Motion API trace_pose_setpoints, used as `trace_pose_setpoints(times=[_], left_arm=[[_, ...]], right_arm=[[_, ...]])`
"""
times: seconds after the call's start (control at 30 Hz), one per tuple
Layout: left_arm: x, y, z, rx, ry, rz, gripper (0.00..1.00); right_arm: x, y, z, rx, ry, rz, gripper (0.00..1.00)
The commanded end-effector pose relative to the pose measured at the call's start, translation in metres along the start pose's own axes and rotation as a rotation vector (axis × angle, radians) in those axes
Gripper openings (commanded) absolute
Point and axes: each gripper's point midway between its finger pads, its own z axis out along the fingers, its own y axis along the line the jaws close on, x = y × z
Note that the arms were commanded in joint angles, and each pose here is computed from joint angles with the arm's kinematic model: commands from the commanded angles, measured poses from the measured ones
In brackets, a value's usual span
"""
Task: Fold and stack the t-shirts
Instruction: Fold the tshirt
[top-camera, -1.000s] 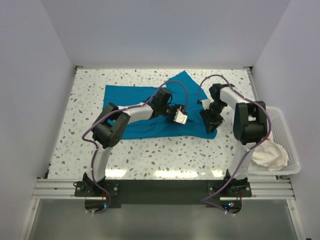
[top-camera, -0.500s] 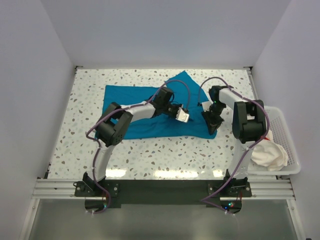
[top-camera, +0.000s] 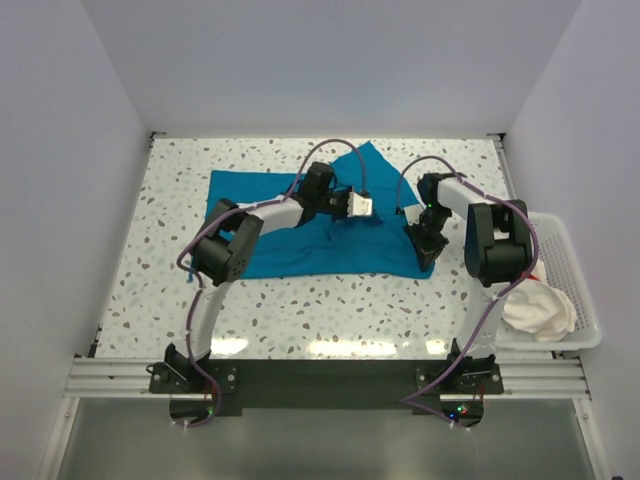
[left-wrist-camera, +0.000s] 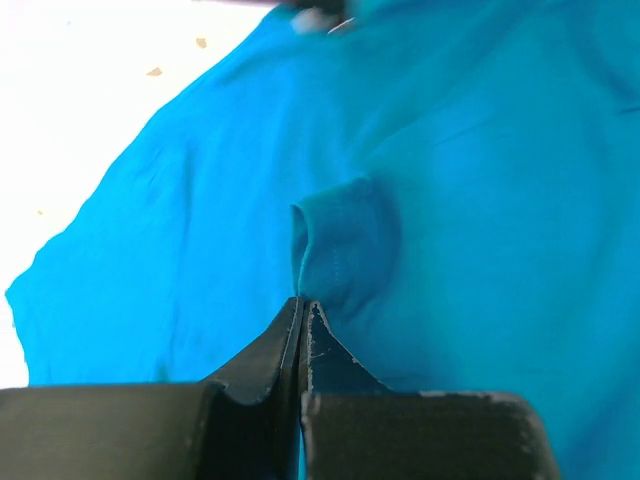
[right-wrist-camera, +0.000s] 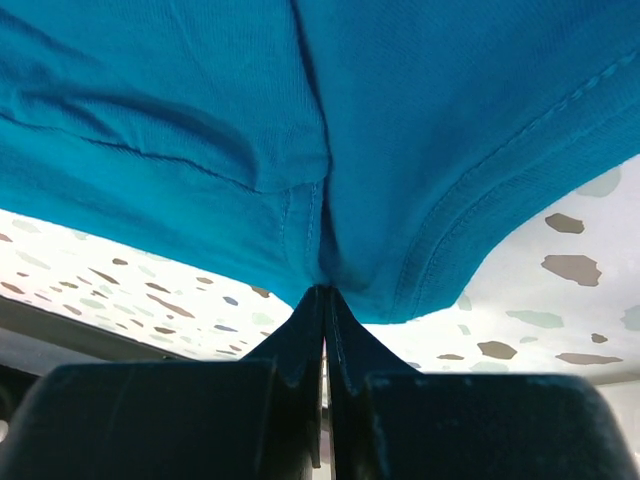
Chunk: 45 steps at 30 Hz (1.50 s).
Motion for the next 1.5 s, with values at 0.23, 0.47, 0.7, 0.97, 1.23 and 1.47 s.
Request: trace_pose_setpoints(times=[0.23, 0.47, 0.7, 0.97, 1.23, 1.47], left_arm=[[0.018, 0.086, -0.047, -0.273, 0.064, -0.221, 0.48], [0.046, 0.085, -0.211, -0.357, 0.231, -0.638, 0.49], [0.097, -0.036, -0.35, -0.235, 0.54, -0.995, 0.47], [0.136, -0.125, -0.404, -0.161, 0.765, -1.079, 0.44], [0.171, -0.18, -0.397, -0.153, 0.889, -1.13, 0.43], [0.182, -0.229, -0.411, -0.113, 1.051, -1.144, 0.39]], right_arm=[[-0.002, -0.011, -0.003, 0.055, 0.0, -0.011, 0.0], [0.001, -0.016, -0.011, 0.088, -0.003, -0.059, 0.0], [-0.009, -0.025, -0.012, 0.113, -0.006, -0.09, 0.0], [-0.015, -0.036, -0.009, 0.137, 0.038, -0.134, 0.0], [-0.015, -0.045, -0.003, 0.17, 0.073, -0.165, 0.0], [0.007, -0.043, 0.004, 0.187, 0.124, -0.211, 0.0]])
